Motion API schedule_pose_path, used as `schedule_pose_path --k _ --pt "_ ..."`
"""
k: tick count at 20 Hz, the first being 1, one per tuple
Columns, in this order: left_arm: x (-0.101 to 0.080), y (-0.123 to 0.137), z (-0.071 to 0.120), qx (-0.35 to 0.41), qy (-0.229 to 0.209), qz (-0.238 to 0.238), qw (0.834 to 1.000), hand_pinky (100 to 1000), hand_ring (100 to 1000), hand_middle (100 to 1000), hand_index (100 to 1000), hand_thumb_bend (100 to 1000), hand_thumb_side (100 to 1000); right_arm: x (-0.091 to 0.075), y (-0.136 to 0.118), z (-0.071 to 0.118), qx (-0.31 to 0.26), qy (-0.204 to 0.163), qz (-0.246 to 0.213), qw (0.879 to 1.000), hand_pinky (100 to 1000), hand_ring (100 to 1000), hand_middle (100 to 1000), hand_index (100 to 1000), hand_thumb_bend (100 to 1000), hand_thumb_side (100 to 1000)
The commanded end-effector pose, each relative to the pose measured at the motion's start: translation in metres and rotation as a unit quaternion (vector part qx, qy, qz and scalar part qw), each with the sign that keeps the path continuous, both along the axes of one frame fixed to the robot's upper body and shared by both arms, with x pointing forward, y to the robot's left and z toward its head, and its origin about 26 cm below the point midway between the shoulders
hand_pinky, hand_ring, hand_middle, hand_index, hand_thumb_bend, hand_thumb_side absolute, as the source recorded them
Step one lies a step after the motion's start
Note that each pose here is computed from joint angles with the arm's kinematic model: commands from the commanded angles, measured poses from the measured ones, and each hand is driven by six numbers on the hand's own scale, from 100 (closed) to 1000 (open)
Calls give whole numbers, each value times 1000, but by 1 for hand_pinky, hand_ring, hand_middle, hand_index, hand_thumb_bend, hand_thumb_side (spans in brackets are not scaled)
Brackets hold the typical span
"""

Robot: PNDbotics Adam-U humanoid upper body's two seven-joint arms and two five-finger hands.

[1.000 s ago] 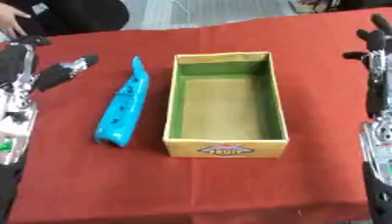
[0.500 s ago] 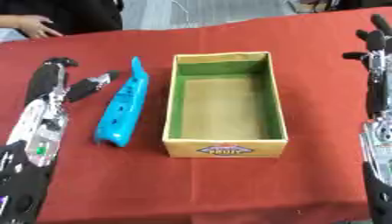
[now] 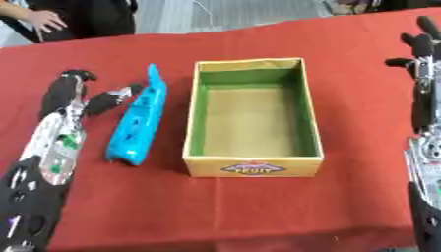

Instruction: Pick up objects on the table and place them in the box.

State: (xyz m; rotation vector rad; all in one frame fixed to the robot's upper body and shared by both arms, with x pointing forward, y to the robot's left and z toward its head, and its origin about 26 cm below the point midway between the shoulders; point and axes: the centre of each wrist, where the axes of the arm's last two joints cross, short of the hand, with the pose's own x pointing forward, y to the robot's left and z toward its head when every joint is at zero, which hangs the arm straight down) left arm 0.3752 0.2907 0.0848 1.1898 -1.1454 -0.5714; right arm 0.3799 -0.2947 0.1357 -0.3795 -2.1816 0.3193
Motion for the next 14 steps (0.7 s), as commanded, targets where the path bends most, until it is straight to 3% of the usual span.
schedule_pose_path --k 1,14 --pt "3 -3 11 12 -15 -12 1000 832 817 767 781 1000 811 0 -3 8 -7 -11 0 1000 667 906 1000 1000 410 1000" --pt "0 -13 25 29 -28 -41 998 834 810 755 763 1000 820 0 -3 9 -7 -12 0 1000 668 907 1000 1000 410 1000"
